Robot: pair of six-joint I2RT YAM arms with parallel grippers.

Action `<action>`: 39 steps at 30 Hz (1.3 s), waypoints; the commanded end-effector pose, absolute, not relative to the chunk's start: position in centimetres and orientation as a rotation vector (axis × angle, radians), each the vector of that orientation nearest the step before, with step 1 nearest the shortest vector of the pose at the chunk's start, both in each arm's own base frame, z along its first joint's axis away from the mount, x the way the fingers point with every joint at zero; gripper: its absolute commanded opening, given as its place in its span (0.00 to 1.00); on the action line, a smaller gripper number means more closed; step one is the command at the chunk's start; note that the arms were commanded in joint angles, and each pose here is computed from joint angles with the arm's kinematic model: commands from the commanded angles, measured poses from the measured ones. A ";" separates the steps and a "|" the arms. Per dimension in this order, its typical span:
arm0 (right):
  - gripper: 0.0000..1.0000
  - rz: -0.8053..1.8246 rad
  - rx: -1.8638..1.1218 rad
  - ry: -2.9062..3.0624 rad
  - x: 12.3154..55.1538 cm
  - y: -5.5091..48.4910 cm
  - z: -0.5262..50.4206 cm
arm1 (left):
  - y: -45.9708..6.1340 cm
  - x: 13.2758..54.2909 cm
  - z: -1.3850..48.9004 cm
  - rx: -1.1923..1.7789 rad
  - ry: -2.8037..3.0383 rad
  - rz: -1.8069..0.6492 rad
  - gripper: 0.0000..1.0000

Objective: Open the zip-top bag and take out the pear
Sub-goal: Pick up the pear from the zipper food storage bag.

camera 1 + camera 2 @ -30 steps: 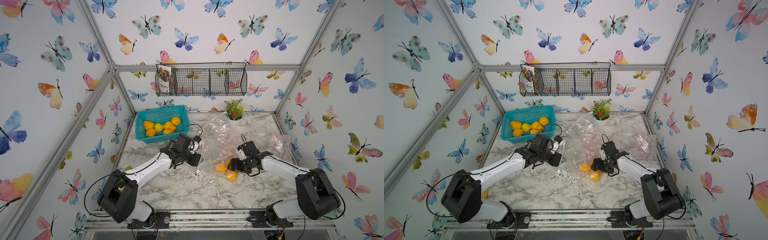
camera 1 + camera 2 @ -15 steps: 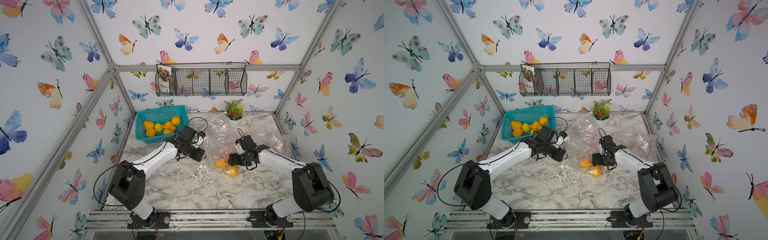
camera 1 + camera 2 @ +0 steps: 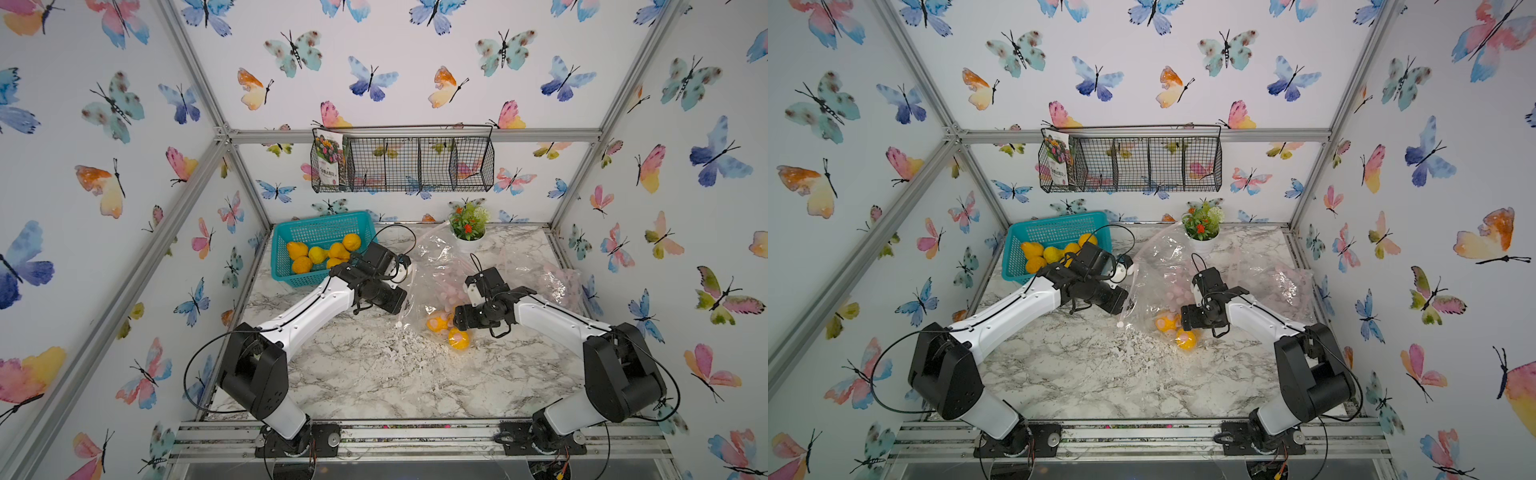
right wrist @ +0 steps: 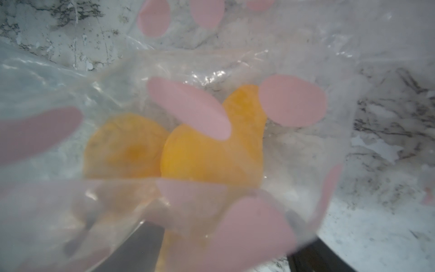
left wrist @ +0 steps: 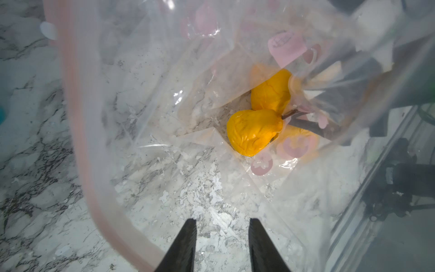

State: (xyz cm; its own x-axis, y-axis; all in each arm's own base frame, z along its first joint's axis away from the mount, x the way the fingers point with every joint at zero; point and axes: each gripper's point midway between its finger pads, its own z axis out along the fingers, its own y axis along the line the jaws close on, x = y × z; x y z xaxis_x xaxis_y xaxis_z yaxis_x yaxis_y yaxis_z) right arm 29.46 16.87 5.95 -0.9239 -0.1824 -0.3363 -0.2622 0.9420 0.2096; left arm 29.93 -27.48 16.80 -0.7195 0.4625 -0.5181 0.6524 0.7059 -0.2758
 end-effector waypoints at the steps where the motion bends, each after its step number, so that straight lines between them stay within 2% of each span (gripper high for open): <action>1: 0.82 0.355 -0.367 2.780 29.7 17.2 6.3 | -25.4 30.7 17.0 0.817 2.536 -0.467 0.41; 6: 0.82 0.352 -0.371 2.782 29.7 17.2 6.4 | -23.8 31.1 17.1 0.766 2.559 -0.339 0.57; 9: 0.81 0.363 -0.370 2.778 29.7 17.4 6.6 | -24.2 31.0 17.3 0.774 2.549 -0.363 0.59; 15: 0.80 0.401 -0.387 2.770 29.6 18.0 6.8 | -28.5 30.4 19.8 0.817 2.334 -0.719 0.49; 24: 0.79 0.581 -0.404 2.731 29.5 20.5 7.3 | -32.8 28.7 18.0 0.932 2.213 -1.077 0.48; 30: 0.79 0.539 -0.403 2.769 29.9 20.8 5.3 | -32.5 28.6 11.9 0.940 2.404 -0.993 0.46; 34: 0.77 0.443 -0.374 2.804 30.4 20.0 3.9 | -31.5 28.5 9.6 0.906 2.465 -0.905 0.44; 36: 0.73 0.384 -0.357 2.803 30.9 19.5 3.6 | -31.0 28.5 9.1 0.865 2.461 -0.881 0.43; 39: 0.62 0.244 -0.325 2.807 31.6 17.9 3.4 | -30.0 28.6 8.8 0.786 2.456 -0.842 0.41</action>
State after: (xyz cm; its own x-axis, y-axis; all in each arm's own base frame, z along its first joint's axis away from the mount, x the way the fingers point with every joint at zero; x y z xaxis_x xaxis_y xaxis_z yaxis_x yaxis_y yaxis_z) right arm 30.54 19.66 3.57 -0.9285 -0.2082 -0.3076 -0.2876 0.9271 0.2406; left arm 27.96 -30.71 8.10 -0.7502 0.4306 -0.5018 0.6517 0.6098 -0.4510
